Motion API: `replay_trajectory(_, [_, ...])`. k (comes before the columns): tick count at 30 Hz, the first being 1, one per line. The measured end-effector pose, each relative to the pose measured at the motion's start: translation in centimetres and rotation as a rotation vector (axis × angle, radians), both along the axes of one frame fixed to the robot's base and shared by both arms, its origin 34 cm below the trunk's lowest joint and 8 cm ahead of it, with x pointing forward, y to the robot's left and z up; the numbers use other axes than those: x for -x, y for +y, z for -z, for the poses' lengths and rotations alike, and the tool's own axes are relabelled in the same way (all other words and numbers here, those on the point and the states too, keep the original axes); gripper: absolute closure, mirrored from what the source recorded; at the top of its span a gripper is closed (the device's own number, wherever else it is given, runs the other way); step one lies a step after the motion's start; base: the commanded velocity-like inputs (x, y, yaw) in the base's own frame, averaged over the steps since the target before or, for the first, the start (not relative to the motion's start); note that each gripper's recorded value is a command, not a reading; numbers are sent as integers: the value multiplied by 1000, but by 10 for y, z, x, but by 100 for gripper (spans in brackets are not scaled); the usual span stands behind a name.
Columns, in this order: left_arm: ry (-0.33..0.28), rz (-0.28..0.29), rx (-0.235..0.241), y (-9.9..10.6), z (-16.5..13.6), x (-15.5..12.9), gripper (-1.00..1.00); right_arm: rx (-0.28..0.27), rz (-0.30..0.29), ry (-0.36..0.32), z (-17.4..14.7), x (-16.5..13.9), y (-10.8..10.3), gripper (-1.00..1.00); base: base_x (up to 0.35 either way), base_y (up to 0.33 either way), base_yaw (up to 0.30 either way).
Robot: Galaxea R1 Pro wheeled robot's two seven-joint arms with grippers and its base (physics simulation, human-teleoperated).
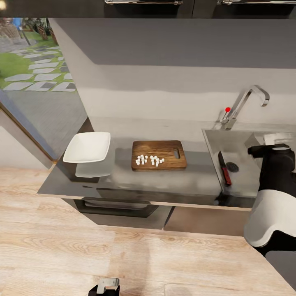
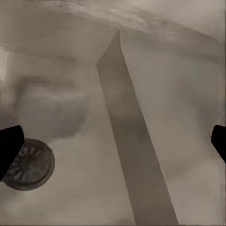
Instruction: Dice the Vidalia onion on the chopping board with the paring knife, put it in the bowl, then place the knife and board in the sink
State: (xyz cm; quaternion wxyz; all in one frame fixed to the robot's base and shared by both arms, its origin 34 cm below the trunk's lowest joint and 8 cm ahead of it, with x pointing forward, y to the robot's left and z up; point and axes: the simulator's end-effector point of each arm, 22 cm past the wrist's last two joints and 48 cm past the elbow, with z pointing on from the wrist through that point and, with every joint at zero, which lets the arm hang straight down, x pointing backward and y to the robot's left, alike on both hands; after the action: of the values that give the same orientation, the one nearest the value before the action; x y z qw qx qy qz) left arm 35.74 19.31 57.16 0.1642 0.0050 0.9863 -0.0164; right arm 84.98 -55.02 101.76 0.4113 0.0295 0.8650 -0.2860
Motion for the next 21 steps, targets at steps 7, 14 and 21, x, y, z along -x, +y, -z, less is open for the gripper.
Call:
replay_trajectory(7, [0,0,0,0,0,0,-100,-108,-78,-43,-27,-28,64,-100,0,118,0])
replay_trajectory(14, [0,0,0,0,0,0,-100,-153,-118,-38,-23,-31,79,-100,0,289,-19])
replay_trajectory(21, [-7,0,-1,0,-2,-3,-100,-159,-121,-40,-26,-31,80,-100,0,299,-182])
